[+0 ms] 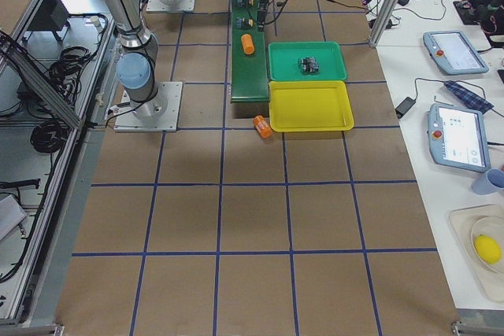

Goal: Sort buttons by color to trays
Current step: 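Raise the left gripper away from the belt while right hovers over trays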

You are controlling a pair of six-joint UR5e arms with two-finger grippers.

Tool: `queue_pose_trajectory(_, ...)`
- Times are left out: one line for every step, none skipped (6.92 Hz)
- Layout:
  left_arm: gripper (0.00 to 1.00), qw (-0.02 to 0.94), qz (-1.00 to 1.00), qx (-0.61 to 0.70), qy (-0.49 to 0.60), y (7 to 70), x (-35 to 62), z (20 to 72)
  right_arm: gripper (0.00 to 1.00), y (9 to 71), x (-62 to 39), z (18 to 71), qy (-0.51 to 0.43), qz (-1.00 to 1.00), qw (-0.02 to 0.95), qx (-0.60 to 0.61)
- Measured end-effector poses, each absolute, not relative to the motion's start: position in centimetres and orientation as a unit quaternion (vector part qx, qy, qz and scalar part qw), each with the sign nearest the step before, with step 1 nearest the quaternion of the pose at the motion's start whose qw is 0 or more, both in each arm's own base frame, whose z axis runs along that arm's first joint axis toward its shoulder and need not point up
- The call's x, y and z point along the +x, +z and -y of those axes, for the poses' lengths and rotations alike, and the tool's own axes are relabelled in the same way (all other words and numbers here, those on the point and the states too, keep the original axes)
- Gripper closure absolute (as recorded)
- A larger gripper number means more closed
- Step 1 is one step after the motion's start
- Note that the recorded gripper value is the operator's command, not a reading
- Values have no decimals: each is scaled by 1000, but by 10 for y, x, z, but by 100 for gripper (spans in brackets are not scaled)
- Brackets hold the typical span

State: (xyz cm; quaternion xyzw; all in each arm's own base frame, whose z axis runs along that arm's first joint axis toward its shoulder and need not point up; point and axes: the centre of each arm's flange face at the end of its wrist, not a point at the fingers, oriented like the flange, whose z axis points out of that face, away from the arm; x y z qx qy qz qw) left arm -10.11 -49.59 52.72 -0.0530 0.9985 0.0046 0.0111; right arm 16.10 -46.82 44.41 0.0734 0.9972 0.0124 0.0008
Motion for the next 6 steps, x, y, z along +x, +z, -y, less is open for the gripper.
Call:
queue_pose_trajectory(0,2,-999,-53,7,530,-102,512,0,443,161,468,13,-997,0,72)
queue_pose_trajectory(0,-2,-999,-49,14,530,-106,519,0,442,161,467,15,-997,-1,72)
queue_pose_trajectory(0,0,-999,-35,23,527,-117,512,0,438,161,464,18,-997,-2,71)
queue_pose_trajectory(0,7,-999,-20,27,524,-126,502,0,434,160,460,22,-997,-3,71)
queue_pose_trajectory(0,19,-999,-9,27,525,-130,494,0,430,160,456,24,-997,-4,73)
queue_pose_trajectory(0,28,-999,1,25,526,-130,490,0,429,160,455,23,-997,-4,74)
